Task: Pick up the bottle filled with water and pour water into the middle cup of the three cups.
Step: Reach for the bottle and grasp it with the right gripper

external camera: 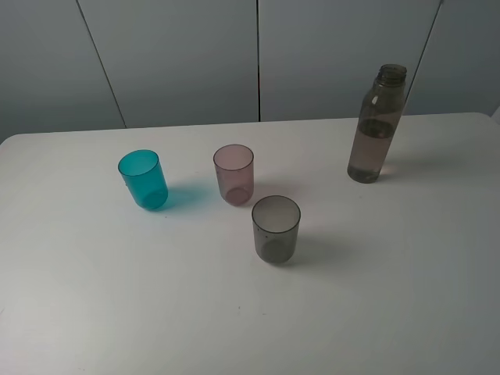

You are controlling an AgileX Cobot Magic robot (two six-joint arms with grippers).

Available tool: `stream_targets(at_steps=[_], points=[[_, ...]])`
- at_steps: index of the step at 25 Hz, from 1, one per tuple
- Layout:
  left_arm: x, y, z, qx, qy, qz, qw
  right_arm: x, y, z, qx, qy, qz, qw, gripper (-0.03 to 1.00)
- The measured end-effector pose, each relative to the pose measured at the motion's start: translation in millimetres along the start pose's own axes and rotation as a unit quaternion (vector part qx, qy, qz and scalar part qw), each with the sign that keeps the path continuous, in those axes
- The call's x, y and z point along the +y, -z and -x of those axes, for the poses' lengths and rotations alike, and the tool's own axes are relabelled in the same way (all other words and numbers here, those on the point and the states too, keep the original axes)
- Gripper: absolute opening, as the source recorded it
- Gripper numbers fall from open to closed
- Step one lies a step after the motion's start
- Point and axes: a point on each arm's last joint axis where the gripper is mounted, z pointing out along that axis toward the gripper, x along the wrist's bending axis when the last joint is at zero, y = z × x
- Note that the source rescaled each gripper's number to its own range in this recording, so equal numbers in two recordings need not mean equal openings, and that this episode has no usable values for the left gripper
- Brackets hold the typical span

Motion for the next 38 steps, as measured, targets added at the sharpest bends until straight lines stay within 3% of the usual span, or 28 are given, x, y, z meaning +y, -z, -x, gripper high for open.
stream_targets(at_steps=[25, 34, 38], points=[[0, 0, 0, 0.000, 0.000, 0.000, 1.000, 3, 4, 1, -0.005, 0.003, 0.005, 1.000, 0.30], [0, 0, 0, 0.000, 0.000, 0.000, 1.000, 53, -7, 2, -0.012, 0.028, -0.034, 0.999, 0.30], [0, 0, 0, 0.000, 0.000, 0.000, 1.000, 80, -26, 2, -0.013, 0.032, -0.008, 0.999, 0.30]])
